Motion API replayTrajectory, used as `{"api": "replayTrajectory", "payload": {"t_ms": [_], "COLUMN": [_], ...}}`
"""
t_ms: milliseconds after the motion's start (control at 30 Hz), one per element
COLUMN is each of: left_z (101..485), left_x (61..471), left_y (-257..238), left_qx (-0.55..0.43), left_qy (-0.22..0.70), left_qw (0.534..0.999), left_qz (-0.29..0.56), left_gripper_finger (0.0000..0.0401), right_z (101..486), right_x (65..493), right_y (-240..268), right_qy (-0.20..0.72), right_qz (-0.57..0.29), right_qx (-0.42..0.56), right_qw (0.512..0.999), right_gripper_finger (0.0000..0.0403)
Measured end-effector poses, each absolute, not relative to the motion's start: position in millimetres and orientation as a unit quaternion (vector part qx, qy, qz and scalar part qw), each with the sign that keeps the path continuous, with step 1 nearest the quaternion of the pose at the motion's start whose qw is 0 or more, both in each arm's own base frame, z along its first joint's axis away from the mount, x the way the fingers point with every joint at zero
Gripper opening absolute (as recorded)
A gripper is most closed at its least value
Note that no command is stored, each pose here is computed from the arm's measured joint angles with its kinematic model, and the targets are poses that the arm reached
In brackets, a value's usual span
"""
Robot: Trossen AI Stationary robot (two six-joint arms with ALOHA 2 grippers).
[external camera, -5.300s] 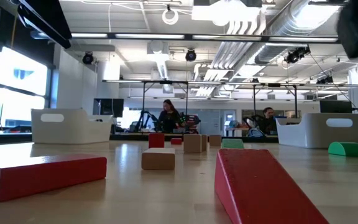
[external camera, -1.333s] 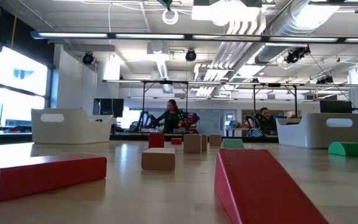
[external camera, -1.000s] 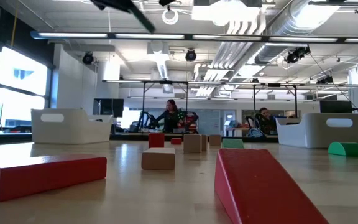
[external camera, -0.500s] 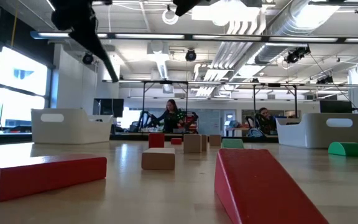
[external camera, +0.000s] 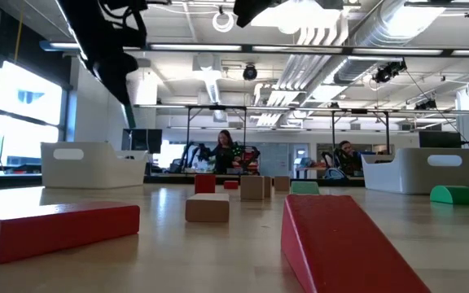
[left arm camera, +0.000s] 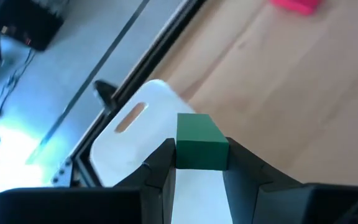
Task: Sort & place blocks by color
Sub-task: Put the green block into the white bin
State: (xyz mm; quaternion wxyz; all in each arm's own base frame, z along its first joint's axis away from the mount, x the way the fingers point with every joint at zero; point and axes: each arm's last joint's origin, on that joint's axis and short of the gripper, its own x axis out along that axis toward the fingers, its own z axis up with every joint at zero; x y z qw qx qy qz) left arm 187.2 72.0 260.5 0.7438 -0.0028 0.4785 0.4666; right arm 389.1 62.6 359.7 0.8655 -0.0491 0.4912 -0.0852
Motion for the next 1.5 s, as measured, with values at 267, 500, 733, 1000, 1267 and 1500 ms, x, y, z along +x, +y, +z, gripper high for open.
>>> {"api": "replayTrajectory", "payload": {"t_ms": [267,500,733,1000,1267,1500], "left_z": [259.3,257.3,247.2,223.5,208.2,202.8], "left_x": [174.8,163.1,161.8,170.4,174.2,175.1], "left_y": [98.4,114.8,126.7,143.2,156.2,159.0], "left_qx": [-0.068,-0.122,-0.152,-0.150,-0.139,-0.136], "left_qy": [0.479,0.489,0.518,0.573,0.599,0.613], "left_qw": [0.716,0.698,0.678,0.642,0.620,0.613], "left_qz": [0.503,0.509,0.499,0.487,0.488,0.479], "left_gripper_finger": [0.0079,0.0079,0.0079,0.0079,0.0090,0.0125], "right_z": [359.8,360.0,360.2,360.1,360.1,359.8], "right_x": [389.1,389.3,389.3,389.3,388.9,388.4], "right_y": [62.6,61.4,60.7,60.9,62.6,62.5], "right_qy": [0.491,0.486,0.481,0.479,0.480,0.482], "right_qz": [-0.085,-0.107,-0.126,-0.133,-0.131,-0.131], "right_qx": [-0.049,-0.038,-0.030,-0.016,-0.017,-0.019], "right_qw": [0.865,0.867,0.867,0.867,0.867,0.866], "right_gripper_finger": [0.0181,0.0181,0.0181,0.0181,0.0181,0.0181]}}
